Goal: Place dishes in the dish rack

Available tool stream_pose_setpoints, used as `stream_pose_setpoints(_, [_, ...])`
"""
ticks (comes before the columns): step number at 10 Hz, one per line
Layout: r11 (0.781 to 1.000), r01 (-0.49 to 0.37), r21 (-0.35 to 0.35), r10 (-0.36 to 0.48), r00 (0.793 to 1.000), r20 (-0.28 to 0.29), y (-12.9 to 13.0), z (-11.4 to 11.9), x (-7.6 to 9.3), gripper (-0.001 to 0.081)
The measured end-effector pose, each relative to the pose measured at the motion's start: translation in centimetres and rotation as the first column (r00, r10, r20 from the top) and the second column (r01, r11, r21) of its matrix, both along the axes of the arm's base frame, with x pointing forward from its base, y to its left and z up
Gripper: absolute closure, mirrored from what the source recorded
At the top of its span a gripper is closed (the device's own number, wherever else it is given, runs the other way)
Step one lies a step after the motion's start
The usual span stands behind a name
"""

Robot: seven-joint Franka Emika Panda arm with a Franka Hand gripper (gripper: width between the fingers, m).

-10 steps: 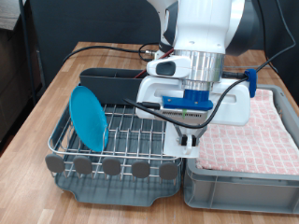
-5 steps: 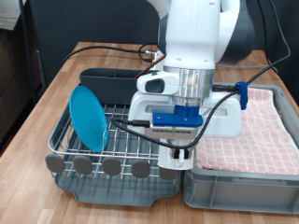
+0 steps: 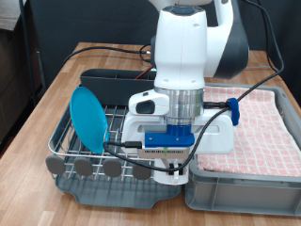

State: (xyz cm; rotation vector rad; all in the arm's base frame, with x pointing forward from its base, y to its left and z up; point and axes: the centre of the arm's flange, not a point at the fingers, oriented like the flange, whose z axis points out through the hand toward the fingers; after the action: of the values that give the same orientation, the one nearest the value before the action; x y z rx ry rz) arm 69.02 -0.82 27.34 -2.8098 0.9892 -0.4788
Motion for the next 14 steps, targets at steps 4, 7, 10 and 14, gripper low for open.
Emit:
stream_pose_setpoints(4, [1.0, -0.004, 0.003, 0.004, 0.999, -0.039, -0.1, -0.6, 0.5, 0.0735])
stream_pose_setpoints(7, [1.0, -0.012, 0.005, 0.013, 0.997, -0.075, 0.1, -0.1, 0.8, 0.0449])
stream_pose_setpoints(10, [1.0, -0.017, 0.017, 0.02, 0.987, -0.159, 0.7, 0.6, 1.0, 0.0121])
stream_pose_setpoints(14, [0.999, -0.013, 0.044, 0.024, 0.969, -0.244, 1.6, 2.5, 0.6, 0.0009])
